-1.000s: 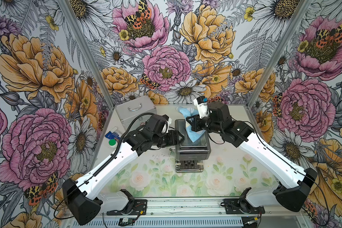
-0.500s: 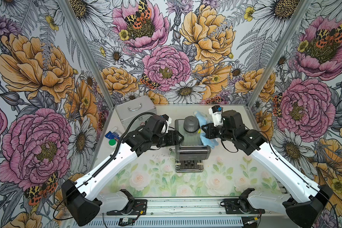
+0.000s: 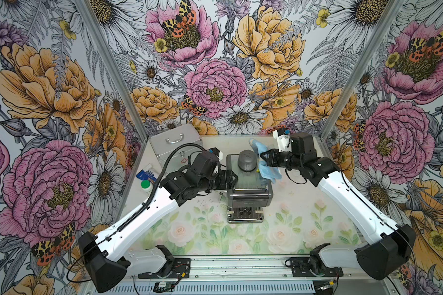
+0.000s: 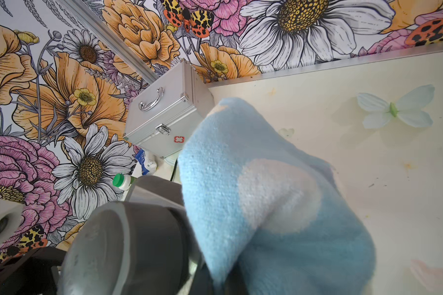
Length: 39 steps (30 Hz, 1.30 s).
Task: Wipe the surface of a coffee machine
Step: Wipe the dirt from the surface of the coffee machine.
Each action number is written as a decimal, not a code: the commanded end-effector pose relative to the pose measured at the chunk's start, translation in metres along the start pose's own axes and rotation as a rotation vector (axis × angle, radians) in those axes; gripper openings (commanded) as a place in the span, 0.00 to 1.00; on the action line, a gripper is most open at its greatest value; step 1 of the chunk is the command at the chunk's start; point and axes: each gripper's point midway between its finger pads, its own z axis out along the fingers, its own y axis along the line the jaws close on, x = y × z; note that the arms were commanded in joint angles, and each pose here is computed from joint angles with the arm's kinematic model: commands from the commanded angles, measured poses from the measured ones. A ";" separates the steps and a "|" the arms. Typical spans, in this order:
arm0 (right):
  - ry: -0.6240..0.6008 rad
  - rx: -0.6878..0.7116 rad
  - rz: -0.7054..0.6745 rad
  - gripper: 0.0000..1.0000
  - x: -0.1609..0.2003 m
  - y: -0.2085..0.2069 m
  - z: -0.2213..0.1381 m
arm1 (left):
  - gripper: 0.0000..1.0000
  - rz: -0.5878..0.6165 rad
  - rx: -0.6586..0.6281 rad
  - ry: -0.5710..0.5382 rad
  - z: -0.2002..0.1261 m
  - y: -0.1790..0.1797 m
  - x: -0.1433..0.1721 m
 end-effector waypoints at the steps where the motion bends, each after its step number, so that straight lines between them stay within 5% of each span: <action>1: 0.058 0.000 0.041 0.00 0.016 -0.007 0.007 | 0.72 0.041 -0.274 0.206 0.015 0.067 0.057; 15: 0.056 -0.103 0.131 0.00 0.103 -0.005 -0.050 | 0.71 0.034 -0.270 0.210 0.016 0.063 0.060; 24: 0.089 -0.125 0.166 0.00 0.144 -0.005 -0.042 | 0.71 0.060 -0.274 0.212 0.020 0.057 0.060; 39: 0.012 -0.071 0.123 0.00 0.081 -0.028 -0.003 | 0.71 0.076 -0.305 0.212 0.023 0.062 0.063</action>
